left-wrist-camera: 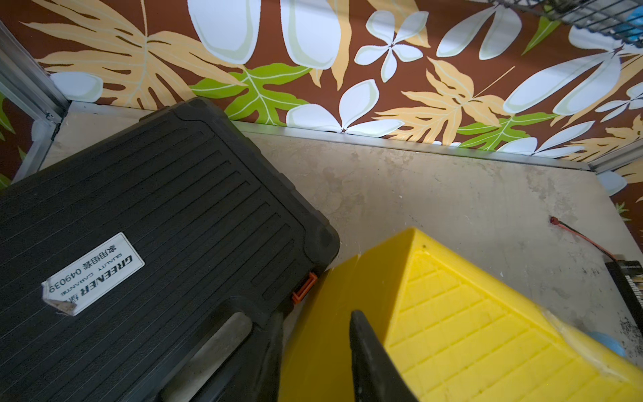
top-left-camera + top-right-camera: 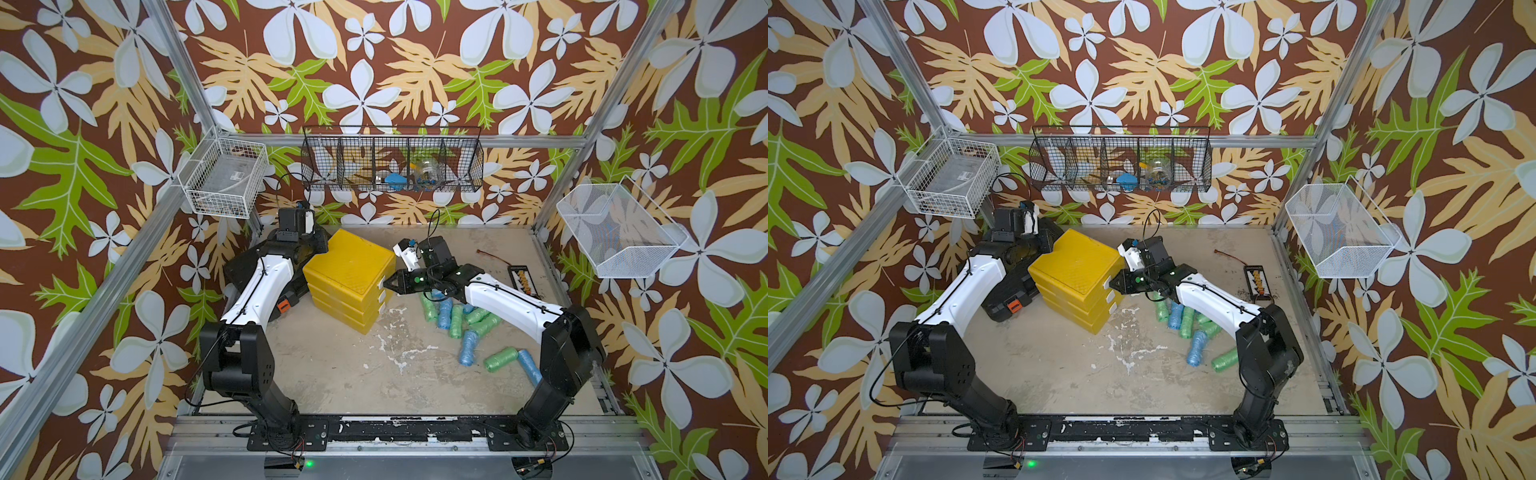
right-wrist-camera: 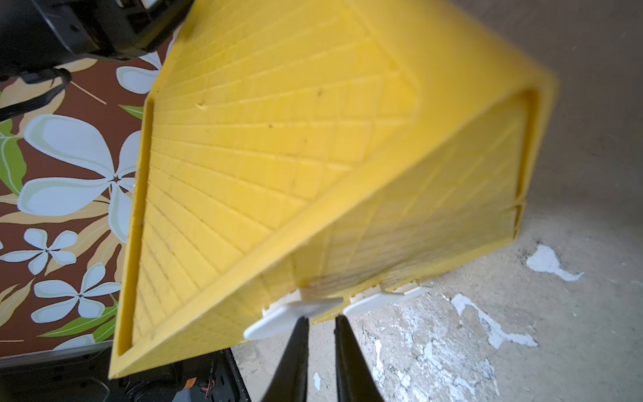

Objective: Sort the rolls of trash bags by color and place them into the drawer
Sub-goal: Close the drawer in the storage box, then open the drawer in the storage box.

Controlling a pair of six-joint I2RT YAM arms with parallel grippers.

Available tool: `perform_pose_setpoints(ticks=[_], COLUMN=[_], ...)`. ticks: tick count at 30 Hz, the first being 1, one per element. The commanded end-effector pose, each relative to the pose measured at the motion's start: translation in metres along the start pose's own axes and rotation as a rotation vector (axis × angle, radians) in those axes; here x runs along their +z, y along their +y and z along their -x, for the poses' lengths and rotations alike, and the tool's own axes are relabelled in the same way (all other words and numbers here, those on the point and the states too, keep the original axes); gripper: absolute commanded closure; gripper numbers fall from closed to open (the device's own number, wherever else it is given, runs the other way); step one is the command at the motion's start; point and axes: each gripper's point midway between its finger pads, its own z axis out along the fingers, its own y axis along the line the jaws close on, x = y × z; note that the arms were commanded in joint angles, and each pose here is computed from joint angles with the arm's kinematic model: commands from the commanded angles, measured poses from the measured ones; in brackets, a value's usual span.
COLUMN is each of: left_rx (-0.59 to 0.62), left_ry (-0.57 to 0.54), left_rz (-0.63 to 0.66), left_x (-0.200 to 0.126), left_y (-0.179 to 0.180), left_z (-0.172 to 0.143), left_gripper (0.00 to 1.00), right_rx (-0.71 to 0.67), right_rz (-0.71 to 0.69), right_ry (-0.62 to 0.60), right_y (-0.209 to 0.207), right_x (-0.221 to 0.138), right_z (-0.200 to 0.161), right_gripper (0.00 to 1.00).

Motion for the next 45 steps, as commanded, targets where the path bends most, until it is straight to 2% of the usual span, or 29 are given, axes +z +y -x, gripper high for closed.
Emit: perform_pose_setpoints(ticks=[1,6,9,16,20,22,27,37,45], left_rx=[-0.026,-0.016,-0.006,-0.007,-0.009,-0.014,-0.036,-0.069,-0.075], left_ry=[0.188,0.173,0.138,0.031,0.000,-0.004,0.018,0.061,0.074], left_rz=[-0.089,-0.074,-0.048,-0.058,-0.090,-0.115,-0.186,-0.223,-0.219], left_x=[-0.001,-0.004,-0.010,-0.037,-0.052,-0.059,-0.064,-0.054,-0.049], left_y=[-0.013,-0.012,-0.009,-0.018,-0.026,-0.031,-0.040,-0.040,-0.037], left_z=[-0.050,-0.045,-0.030,0.012,0.021,0.019,0.000,-0.034,-0.042], left_gripper=[0.65,0.64,0.63,0.61,0.61,0.61,0.61,0.61,0.62], right_rx=[-0.018,-0.020,-0.024,0.019,0.055,0.077,0.140,0.198,0.233], right_rz=[0.037,0.016,-0.013,-0.046,-0.041,-0.023,0.045,0.078,0.072], right_ry=[-0.044,-0.042,-0.051,-0.070,-0.080,-0.084,-0.083,-0.079,-0.078], right_y=[0.010,0.005,0.000,-0.014,-0.019,-0.019,-0.016,-0.020,-0.027], right_x=[0.003,0.001,-0.006,-0.017,-0.017,-0.014,-0.003,0.015,0.027], right_z=[0.013,0.008,0.004,-0.013,-0.021,-0.023,-0.023,-0.022,-0.021], right_gripper=[0.82,0.80,0.75,0.59,0.49,0.44,0.39,0.38,0.40])
